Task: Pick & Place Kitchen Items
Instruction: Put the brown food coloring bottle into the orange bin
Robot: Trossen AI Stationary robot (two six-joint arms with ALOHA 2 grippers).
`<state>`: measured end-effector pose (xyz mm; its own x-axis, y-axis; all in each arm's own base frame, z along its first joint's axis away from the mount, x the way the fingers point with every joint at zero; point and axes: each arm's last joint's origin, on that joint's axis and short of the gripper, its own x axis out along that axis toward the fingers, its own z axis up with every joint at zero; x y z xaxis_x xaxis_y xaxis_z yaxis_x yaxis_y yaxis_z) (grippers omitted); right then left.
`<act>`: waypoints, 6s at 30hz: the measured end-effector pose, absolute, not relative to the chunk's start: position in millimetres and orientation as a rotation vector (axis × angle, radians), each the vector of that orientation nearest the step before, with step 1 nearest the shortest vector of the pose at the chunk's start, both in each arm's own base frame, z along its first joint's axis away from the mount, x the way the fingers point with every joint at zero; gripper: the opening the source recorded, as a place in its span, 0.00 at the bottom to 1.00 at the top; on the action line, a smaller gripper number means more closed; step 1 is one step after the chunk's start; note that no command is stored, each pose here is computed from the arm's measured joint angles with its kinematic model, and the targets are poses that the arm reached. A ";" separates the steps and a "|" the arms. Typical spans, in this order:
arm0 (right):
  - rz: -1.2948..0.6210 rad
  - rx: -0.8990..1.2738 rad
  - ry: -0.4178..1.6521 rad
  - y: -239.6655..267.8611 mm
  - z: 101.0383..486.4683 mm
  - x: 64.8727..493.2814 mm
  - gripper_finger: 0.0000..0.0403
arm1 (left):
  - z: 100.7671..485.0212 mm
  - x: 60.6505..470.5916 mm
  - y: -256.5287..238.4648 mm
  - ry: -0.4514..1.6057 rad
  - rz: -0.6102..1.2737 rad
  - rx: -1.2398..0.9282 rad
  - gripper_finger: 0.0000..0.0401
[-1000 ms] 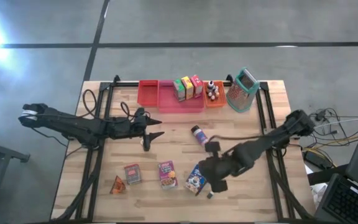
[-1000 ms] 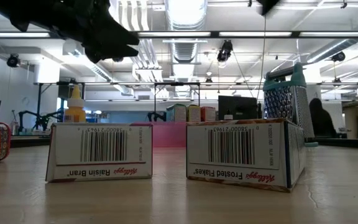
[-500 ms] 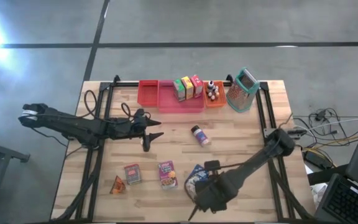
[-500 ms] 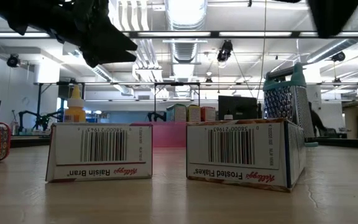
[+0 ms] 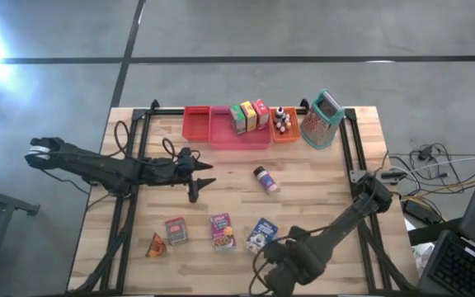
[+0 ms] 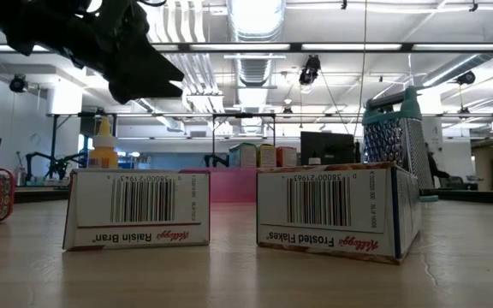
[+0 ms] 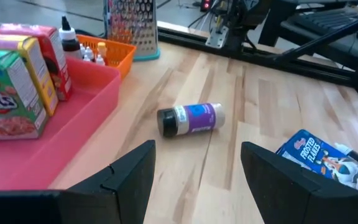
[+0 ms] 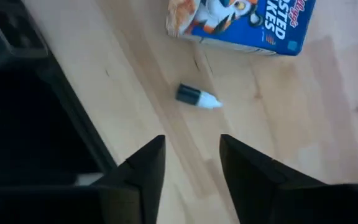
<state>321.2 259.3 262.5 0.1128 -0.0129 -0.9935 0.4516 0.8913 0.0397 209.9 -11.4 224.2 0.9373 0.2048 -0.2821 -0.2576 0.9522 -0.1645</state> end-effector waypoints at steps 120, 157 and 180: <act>-0.295 -1.212 0.846 255.0 250.2 345.9 0.21 | 287.2 259.0 -19.0 0.472 -0.315 -0.845 0.61; -0.358 -1.395 0.805 256.3 249.3 350.3 0.16 | 269.9 350.5 -59.3 0.637 -0.618 -0.998 0.58; -0.377 -1.426 0.804 255.4 250.0 351.3 0.21 | 268.0 350.6 -58.7 0.639 -0.574 -1.002 0.29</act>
<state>351.3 255.4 250.0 0.6898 -0.6739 -0.2646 -0.2272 0.1455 -0.9629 350.6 -58.7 268.0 0.6816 -0.6975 -0.2210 0.1450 0.4248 -0.8936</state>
